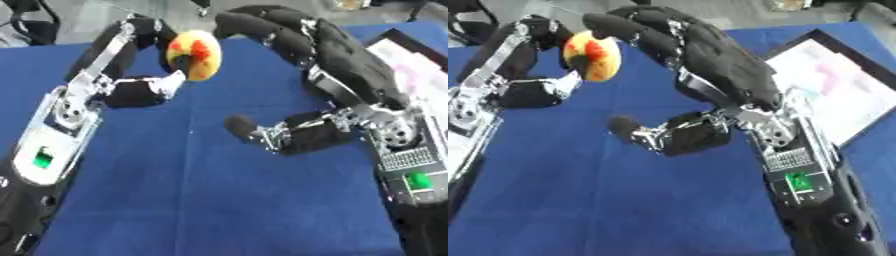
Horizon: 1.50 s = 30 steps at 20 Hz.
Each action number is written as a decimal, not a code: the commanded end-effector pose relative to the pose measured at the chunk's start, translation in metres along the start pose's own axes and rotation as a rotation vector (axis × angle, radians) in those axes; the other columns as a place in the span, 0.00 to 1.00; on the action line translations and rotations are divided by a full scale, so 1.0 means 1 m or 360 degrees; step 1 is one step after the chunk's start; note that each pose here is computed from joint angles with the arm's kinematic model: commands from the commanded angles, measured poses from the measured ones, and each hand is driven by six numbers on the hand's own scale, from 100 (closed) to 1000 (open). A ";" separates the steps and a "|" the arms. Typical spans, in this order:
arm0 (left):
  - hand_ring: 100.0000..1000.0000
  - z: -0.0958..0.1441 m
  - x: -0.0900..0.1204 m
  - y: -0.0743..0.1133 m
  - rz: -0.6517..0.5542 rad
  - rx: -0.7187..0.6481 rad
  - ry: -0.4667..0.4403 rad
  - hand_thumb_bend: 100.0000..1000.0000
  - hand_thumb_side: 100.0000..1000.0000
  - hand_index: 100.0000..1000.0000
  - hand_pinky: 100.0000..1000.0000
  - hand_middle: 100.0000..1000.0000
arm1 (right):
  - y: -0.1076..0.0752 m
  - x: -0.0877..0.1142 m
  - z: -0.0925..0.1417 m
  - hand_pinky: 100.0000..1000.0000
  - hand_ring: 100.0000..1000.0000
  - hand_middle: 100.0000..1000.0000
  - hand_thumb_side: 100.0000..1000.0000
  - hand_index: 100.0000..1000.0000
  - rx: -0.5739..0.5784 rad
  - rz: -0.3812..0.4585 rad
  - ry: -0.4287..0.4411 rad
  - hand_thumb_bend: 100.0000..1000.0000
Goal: Pick up the objects with one hand, pass them to the other hand, and then place them into the box on the other side of the table.
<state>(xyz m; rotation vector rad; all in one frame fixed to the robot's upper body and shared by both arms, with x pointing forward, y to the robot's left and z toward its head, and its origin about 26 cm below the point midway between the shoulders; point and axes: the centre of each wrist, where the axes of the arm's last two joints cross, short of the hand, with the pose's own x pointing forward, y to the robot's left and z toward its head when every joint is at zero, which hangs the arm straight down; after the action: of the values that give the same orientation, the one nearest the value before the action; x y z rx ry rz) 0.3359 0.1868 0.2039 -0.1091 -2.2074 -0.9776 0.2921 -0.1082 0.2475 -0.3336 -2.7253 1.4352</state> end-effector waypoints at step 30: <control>0.32 -0.003 0.014 -0.005 0.0088 0.0005 -0.0244 0.00 0.07 0.14 0.70 0.24 | -0.009 0.006 -0.011 0.87 0.81 0.67 0.14 0.85 0.0397 0.0356 0.0239 0.06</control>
<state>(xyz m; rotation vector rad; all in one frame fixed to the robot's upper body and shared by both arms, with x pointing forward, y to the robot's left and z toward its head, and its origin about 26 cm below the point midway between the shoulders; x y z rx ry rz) 0.3282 0.1777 0.1991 -0.2665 -2.2783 -0.9716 0.2891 -0.1024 0.2543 -0.6816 -2.4102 1.6787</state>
